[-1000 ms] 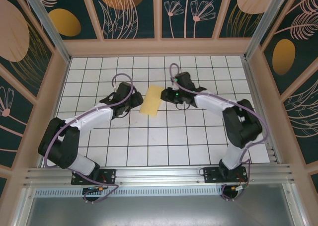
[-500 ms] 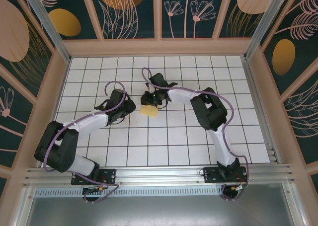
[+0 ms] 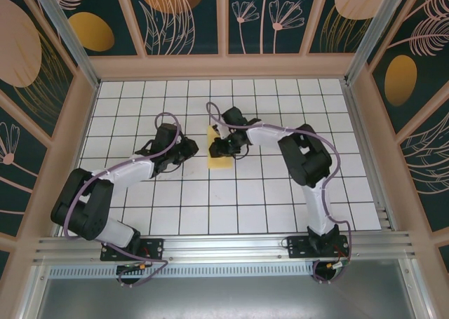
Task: Fold a paper plane with a square sheet of paper (pick it up from the middle)
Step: Rotate the paper at the center of the table, then third fold the triangle at the center of the table.
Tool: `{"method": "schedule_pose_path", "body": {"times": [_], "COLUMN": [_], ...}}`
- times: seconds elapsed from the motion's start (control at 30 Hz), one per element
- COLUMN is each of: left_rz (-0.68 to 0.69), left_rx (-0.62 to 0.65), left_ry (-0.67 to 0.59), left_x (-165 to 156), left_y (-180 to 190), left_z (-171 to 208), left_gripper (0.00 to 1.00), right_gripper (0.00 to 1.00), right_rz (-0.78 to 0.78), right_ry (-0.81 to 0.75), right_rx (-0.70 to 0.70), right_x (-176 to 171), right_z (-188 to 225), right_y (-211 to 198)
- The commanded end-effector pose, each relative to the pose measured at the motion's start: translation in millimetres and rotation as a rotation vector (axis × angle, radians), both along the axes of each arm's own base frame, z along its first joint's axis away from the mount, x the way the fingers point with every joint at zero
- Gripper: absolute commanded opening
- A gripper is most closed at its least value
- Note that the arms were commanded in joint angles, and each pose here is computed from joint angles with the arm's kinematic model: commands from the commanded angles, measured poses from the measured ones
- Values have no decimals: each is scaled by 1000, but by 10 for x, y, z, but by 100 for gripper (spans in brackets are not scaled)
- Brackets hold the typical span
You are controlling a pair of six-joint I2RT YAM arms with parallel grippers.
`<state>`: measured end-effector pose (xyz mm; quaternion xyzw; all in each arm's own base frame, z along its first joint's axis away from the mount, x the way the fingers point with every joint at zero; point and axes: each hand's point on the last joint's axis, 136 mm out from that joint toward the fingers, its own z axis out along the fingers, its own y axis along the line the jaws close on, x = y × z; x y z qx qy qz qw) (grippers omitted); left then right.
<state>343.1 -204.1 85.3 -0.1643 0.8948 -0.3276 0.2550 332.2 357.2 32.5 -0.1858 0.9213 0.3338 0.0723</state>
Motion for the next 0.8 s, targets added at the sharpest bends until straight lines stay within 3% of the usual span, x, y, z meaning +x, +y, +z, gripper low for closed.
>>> {"method": "schedule_pose_path", "body": {"times": [0.0, 0.17, 0.27, 0.4, 0.77], "left_rz": [-99, -178, -195, -144, -104], "left_rx": [-117, -156, -145, -60, 13], "left_ry": [-12, 14, 28, 36, 118], "left_x": [-40, -64, -22, 80, 73], "left_y": [-300, -632, -723, -624, -532], "left_z": [32, -81, -150, -295, -653], "left_gripper": [14, 8, 6, 6, 6], "right_gripper": [26, 28, 34, 45, 47], "right_rz": [-75, -280, -363, -403, -426], "right_ry": [-49, -24, 17, 68, 170], "right_rx": [134, 137, 144, 145, 130], "right_x": [73, 129, 104, 25, -54], "right_z": [511, 545, 501, 419, 172], "right_y": [-1, -423, -662, -749, -724]}}
